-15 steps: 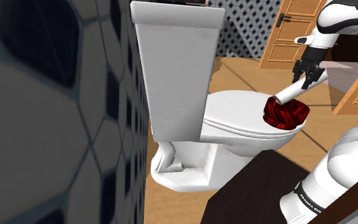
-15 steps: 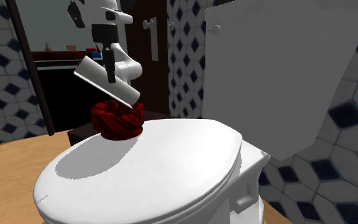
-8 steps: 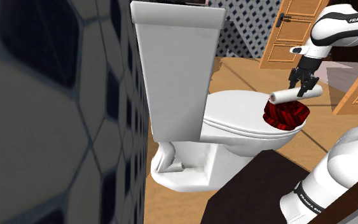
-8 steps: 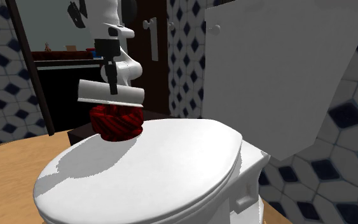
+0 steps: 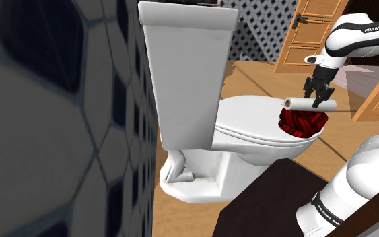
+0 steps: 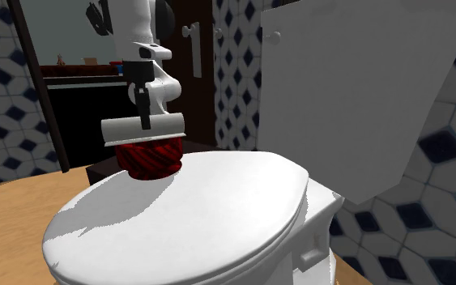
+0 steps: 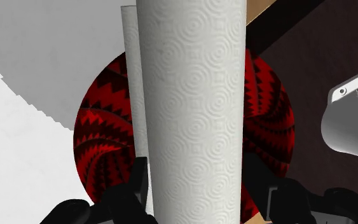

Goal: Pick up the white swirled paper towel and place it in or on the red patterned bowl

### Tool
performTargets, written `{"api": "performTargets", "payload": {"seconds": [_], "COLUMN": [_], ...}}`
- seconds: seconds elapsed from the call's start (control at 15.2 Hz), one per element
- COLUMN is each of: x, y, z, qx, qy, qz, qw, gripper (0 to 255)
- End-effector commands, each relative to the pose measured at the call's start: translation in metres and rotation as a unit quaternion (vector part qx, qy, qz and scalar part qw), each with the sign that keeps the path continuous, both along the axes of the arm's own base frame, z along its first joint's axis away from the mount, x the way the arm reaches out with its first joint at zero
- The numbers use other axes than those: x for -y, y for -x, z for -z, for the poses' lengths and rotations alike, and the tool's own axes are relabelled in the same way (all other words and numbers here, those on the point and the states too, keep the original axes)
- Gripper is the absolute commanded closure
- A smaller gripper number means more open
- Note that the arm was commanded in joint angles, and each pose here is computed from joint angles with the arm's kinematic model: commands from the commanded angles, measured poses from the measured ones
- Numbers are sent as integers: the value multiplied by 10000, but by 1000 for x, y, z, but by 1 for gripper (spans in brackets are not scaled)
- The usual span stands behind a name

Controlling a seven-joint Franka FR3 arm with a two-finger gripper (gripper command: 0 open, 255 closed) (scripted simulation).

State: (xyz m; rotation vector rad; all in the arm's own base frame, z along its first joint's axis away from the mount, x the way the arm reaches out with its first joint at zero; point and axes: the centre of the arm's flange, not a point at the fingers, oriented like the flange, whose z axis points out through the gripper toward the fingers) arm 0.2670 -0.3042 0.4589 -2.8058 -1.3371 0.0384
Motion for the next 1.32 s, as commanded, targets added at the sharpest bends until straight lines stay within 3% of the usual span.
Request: {"api": "performTargets", "payload": {"seconds": [0.0, 0.13, 0.2, 0.53, 0.79, 1.25], "x": [0, 0, 0, 0, 1, 1], "y": [0, 0, 0, 0, -2, -2], "z": [0, 0, 0, 0, -50, -50], "qx": [1, 1, 1, 1, 1, 1], "qy": [1, 1, 1, 1, 1, 1], "qz": [0, 0, 0, 0, 0, 0], "qw": [10000, 10000, 10000, 10000, 10000, 10000], "gripper": [255, 255, 0, 0, 0, 0]}}
